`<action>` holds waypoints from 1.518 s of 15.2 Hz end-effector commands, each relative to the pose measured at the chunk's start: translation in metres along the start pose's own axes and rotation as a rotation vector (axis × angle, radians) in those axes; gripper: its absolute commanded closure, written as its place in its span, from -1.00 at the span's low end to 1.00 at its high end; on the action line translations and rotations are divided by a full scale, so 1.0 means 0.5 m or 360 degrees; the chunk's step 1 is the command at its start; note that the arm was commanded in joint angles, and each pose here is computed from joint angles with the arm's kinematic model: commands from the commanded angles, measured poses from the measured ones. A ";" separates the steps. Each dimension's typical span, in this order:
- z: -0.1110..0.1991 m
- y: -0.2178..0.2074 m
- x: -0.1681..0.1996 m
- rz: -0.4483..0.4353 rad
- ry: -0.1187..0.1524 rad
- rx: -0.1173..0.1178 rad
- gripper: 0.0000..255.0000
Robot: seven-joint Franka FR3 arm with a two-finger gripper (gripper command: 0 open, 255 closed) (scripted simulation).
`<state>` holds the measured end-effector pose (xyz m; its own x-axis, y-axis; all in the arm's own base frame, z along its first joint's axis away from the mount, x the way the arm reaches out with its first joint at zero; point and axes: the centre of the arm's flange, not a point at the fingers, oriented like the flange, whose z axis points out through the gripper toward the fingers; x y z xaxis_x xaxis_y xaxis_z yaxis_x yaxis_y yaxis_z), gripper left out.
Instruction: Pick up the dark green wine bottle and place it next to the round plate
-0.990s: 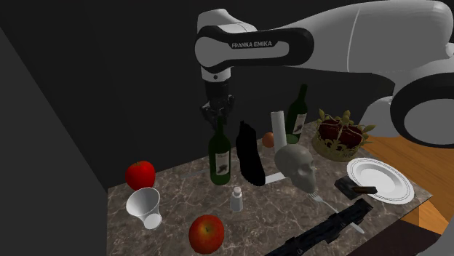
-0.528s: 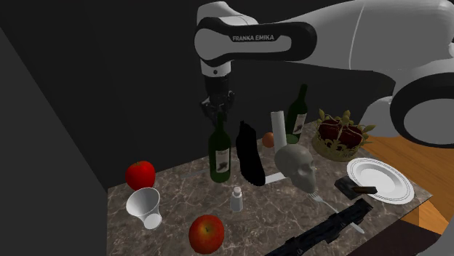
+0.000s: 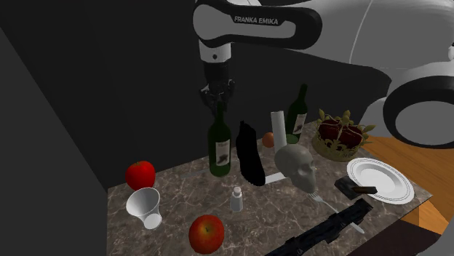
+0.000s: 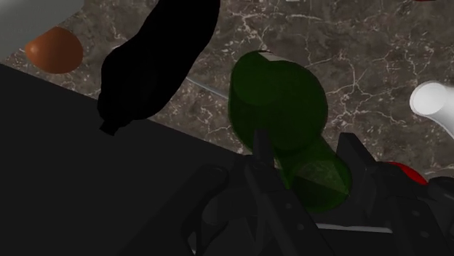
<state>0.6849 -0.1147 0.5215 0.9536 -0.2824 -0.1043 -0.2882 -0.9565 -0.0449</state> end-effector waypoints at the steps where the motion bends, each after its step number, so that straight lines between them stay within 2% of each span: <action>1: -0.022 -0.002 -0.002 0.0000 0.0000 0.0000 1.00; 5: -0.062 -0.004 -0.006 0.0000 0.0000 0.0000 1.00; 23: -0.238 0.190 -0.403 0.0000 0.0000 0.0000 1.00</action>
<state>0.4919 -0.1535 0.6481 0.9534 -0.2829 -0.1044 -0.2887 -0.9564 -0.0441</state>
